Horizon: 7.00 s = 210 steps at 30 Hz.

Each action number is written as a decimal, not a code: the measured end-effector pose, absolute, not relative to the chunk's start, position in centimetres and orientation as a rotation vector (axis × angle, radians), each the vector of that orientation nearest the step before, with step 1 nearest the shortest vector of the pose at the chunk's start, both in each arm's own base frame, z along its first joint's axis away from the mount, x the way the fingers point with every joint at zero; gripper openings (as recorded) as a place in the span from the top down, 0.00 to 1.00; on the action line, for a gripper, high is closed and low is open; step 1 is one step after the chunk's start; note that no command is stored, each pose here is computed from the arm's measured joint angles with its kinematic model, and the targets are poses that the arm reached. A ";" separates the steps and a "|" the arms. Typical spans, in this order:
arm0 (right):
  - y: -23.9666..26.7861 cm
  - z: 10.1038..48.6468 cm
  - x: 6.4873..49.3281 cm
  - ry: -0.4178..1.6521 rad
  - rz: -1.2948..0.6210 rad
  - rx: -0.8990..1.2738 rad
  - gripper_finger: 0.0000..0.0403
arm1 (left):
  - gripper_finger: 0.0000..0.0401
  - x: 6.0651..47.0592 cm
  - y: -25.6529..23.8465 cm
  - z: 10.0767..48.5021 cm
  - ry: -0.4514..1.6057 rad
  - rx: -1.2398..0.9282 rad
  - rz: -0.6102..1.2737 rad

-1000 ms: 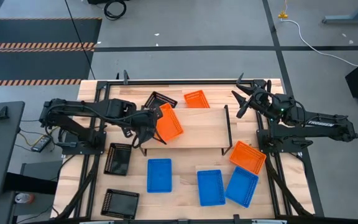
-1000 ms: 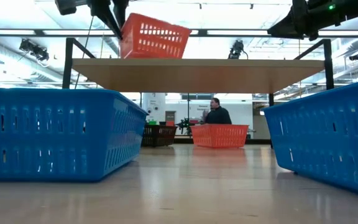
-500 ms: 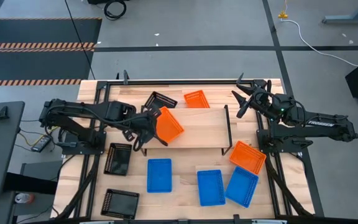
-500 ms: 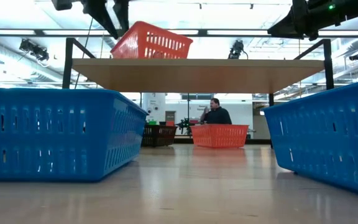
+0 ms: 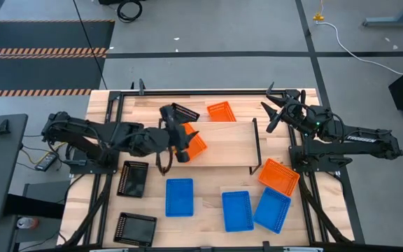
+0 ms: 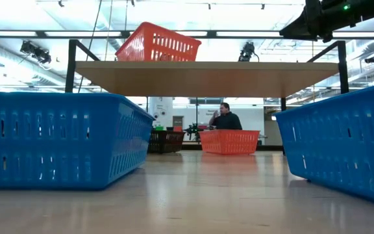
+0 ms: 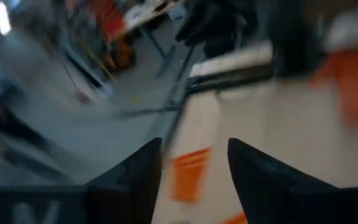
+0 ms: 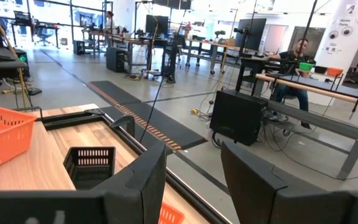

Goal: Stack baskets on shelf by color
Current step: Put the top left orange bin on the shelf, then put the left blue bin on the shelf

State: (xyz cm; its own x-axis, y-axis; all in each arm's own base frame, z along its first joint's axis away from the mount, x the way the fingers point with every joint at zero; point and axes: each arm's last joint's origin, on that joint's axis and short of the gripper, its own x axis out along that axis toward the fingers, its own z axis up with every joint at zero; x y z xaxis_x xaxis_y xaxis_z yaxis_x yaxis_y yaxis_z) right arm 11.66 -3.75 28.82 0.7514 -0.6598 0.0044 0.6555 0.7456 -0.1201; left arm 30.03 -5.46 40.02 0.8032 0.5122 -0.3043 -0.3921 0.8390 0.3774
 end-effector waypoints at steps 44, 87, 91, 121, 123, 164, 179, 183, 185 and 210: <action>-3.8 28.7 11.6 0.048 -0.747 -0.104 0.60 | 0.57 29.1 -4.9 30.9 1.186 -0.163 0.527; -3.8 28.7 11.6 0.048 -0.746 -0.104 0.60 | 0.57 31.6 -1.2 31.5 1.021 -0.196 0.485; -3.8 28.7 11.6 0.048 -0.746 -0.104 0.60 | 0.57 31.7 -1.3 31.5 1.012 -0.236 0.465; -3.5 28.5 11.8 0.059 -0.614 -0.107 0.60 | 0.57 27.6 -7.6 40.8 0.922 -0.061 0.224; -3.4 28.6 11.9 0.047 -0.568 -0.106 0.60 | 0.57 27.3 -9.2 40.1 0.940 -0.057 0.193; -3.4 28.4 12.1 0.049 -0.577 -0.039 0.60 | 0.50 31.5 -23.4 20.4 1.233 -0.086 -0.018; -3.4 28.4 12.1 0.060 -0.586 -0.060 0.60 | 0.74 32.1 -23.8 16.5 1.321 0.026 0.038; -3.4 28.3 12.1 0.060 -0.586 -0.059 0.60 | 0.96 32.5 -23.7 18.3 1.296 0.037 0.024; -3.4 28.3 12.1 0.060 -0.586 -0.059 0.60 | 0.97 32.9 -23.8 19.5 1.264 0.039 0.014; -3.4 28.4 12.1 0.059 -0.586 -0.058 0.60 | 0.98 39.3 -13.4 35.4 0.944 0.325 0.221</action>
State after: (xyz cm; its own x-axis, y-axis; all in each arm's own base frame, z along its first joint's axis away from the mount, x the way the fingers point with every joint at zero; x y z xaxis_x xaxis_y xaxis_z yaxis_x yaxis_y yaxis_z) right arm 12.11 -3.43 28.35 0.8313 -0.5544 -0.0391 0.5511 0.8314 -0.0717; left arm 39.29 -13.44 35.44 0.5693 0.3246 -0.7554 -0.0437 0.9294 0.3664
